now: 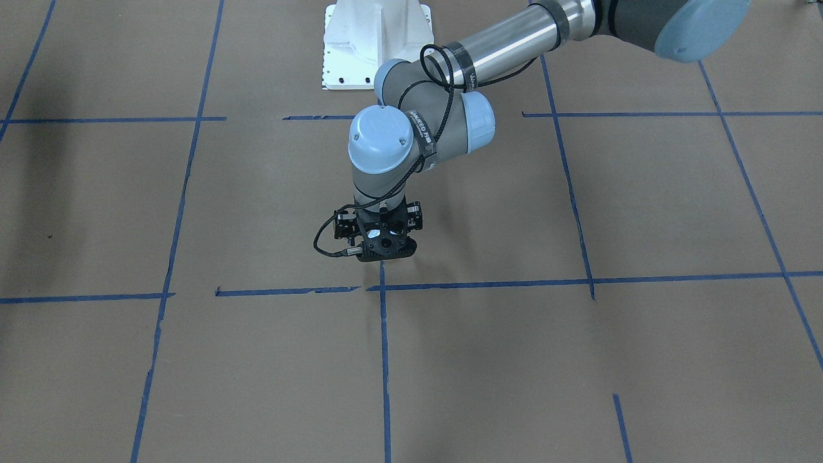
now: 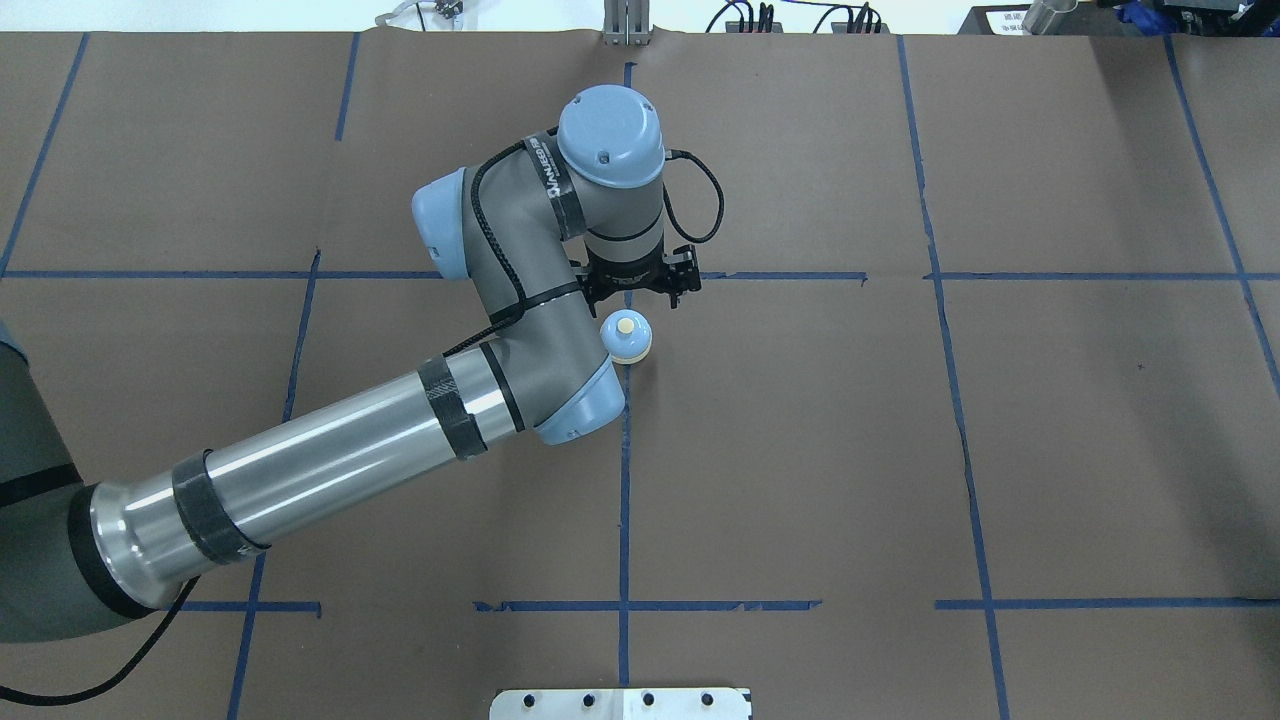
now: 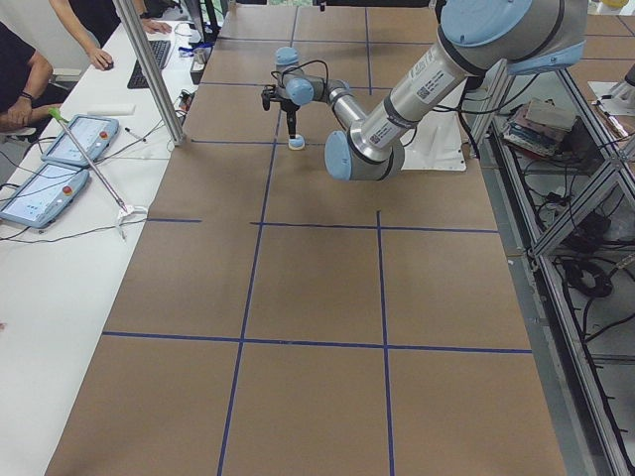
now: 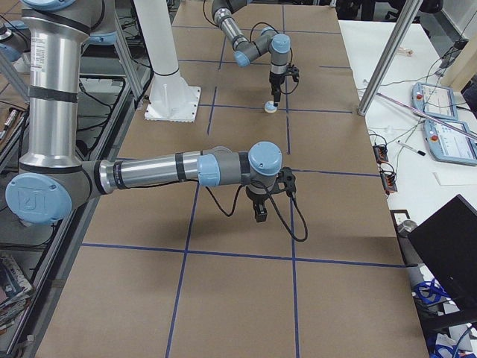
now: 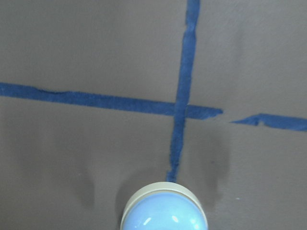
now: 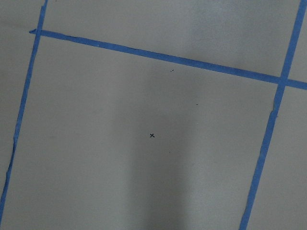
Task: Place and press bell with both arms
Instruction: 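Lower the bell onto the grid center, release, and withdraw the left gripper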
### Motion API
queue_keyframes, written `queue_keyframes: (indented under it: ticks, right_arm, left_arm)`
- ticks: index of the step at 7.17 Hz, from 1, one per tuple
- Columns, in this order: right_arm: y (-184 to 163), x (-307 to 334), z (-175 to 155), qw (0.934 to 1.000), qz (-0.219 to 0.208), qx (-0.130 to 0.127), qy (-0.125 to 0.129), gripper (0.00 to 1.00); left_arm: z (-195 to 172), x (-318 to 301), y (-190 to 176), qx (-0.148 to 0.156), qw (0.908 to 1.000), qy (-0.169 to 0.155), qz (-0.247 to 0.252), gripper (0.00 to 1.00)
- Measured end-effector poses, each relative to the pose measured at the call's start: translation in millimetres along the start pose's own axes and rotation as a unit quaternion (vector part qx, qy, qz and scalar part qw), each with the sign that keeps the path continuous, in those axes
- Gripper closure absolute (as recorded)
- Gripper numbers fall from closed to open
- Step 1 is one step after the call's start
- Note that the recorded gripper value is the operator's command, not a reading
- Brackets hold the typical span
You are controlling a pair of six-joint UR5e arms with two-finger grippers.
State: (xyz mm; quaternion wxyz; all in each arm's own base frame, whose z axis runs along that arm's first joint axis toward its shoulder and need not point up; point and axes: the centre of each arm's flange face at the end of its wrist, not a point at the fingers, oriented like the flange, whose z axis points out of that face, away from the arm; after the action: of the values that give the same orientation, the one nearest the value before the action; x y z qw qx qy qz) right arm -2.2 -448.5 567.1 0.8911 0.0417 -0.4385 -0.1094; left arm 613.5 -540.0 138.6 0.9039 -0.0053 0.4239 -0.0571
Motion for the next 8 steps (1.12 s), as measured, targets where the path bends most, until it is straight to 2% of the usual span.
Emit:
queue_keyframes:
  ticks: [2,4,7,8]
  right_arm:
    - [-14,-13,-1,1.0,0.0,0.003,-0.001,0.0]
    - [-43,-56,10,0.9996,0.018,0.019,-0.01,0.0]
    - [-101,-187,43,0.9931,0.094,0.055,-0.042,0.0]
    - [-122,-248,55,0.9892,0.122,0.061,-0.052,0.1]
  left_arm:
    - [-42,-33,0,0.023,0.9992,0.034,0.005,0.0]
    - [-81,-103,5,0.046,0.9972,0.059,0.005,0.0]
    - [-125,-223,8,0.056,0.9953,0.066,0.045,0.0]
    - [-134,-261,10,0.057,0.9948,0.06,0.059,0.0]
